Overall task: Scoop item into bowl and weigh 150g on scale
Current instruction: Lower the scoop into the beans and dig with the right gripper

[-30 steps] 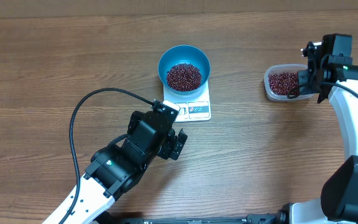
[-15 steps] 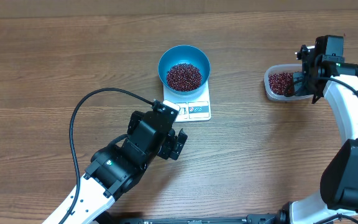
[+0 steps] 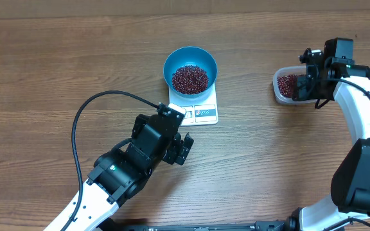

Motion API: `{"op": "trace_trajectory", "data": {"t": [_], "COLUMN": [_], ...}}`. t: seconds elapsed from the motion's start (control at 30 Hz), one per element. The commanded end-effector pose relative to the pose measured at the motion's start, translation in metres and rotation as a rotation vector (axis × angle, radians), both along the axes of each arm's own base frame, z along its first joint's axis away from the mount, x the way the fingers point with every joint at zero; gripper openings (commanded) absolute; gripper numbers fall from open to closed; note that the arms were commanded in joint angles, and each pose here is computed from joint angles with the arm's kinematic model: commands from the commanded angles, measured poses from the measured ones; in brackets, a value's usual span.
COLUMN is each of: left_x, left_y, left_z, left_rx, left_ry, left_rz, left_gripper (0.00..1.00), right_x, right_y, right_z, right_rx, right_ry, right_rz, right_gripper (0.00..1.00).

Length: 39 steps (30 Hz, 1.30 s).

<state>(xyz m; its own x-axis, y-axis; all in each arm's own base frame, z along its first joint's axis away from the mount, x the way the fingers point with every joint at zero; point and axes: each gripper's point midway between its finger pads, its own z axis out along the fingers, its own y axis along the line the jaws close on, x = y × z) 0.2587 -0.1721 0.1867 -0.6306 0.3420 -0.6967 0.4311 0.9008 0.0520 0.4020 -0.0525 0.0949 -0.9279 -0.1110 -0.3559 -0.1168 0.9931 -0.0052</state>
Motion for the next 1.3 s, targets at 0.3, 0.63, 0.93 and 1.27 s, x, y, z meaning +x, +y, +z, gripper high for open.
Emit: {"op": "trace_trajectory", "data": {"t": [0.3, 0.63, 0.93, 1.27], "left_x": [0.0, 0.0, 0.0, 0.0], "left_y": [-0.001, -0.001, -0.001, -0.001], "left_z": [-0.004, -0.004, -0.004, -0.004], "left_rx": [0.011, 0.011, 0.011, 0.011], "left_ry": [0.007, 0.007, 0.007, 0.007], "left_rz": [-0.011, -0.011, -0.011, -0.011], "left_gripper": [0.99, 1.0, 0.99, 1.0], "right_x": [-0.001, 0.0, 0.003, 0.004], "right_y": [0.037, 0.045, 0.049, 0.049], "right_z": [0.001, 0.004, 0.007, 0.005], "right_rx": [0.206, 0.252, 0.277, 0.278], "right_ry": [-0.006, -0.016, -0.036, -0.032], "right_rz": [0.072, 0.089, 0.097, 0.096], "right_gripper": [0.04, 0.04, 0.04, 0.04]}}
